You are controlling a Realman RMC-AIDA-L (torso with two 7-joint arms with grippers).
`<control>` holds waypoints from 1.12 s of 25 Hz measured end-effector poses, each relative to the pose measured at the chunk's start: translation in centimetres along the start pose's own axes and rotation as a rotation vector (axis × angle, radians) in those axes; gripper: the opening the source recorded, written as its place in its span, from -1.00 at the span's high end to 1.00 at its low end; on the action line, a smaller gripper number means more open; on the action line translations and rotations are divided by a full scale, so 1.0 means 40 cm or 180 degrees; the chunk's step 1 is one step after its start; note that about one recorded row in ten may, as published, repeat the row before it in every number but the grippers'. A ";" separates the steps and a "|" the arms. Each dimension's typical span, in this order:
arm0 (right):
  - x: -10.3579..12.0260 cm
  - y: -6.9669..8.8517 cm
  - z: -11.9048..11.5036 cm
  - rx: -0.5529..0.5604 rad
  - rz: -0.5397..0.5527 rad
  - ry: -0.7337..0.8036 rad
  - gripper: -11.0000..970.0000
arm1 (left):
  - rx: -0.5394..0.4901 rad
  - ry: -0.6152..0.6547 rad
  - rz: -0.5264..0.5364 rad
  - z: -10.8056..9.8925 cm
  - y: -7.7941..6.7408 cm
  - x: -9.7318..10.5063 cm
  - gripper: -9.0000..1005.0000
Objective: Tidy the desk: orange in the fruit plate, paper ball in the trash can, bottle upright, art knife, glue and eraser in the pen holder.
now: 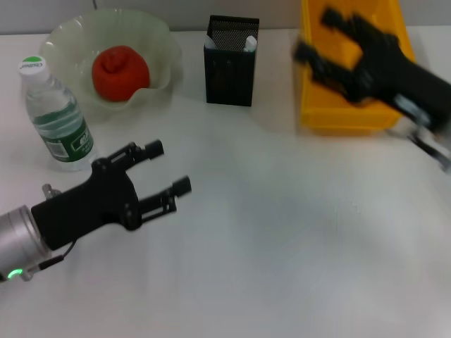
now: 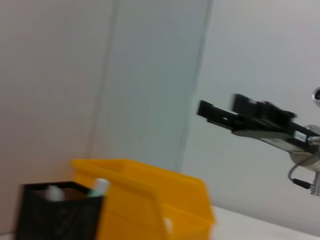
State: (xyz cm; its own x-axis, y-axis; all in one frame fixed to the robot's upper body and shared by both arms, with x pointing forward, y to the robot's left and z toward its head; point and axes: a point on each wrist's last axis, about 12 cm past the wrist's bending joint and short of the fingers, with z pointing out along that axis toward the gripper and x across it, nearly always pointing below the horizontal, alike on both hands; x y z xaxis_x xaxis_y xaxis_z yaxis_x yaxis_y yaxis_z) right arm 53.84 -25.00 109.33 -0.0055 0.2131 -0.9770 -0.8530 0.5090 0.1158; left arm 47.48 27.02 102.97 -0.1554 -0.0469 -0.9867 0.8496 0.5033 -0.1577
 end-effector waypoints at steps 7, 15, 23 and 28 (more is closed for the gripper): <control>0.022 0.060 -0.157 -0.0694 0.0363 0.0606 -0.68 | 0.0399 0.0369 -0.0021 -0.024 0.003 -0.011 -0.62; 0.067 0.088 -0.183 -0.1024 0.0481 0.1215 -0.68 | 0.0704 0.0640 -0.0141 -0.024 0.011 -0.030 -0.62; 0.070 0.086 -0.166 -0.1154 0.0473 0.1364 -0.68 | 0.0768 0.0645 -0.0143 -0.039 0.014 -0.042 -0.62; 0.068 0.081 -0.151 -0.1176 0.0436 0.1371 -0.68 | 0.0831 0.0700 -0.0154 -0.045 0.020 -0.050 -0.62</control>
State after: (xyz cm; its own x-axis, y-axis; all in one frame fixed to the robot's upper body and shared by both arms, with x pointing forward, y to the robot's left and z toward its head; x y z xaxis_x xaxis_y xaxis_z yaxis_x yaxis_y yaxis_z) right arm 47.93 -27.80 105.96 -0.2745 -0.1412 -0.9512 -0.9546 0.1594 0.2518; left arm 47.56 29.07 104.89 -0.2795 0.1360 -0.9505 0.9345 0.2659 -0.2367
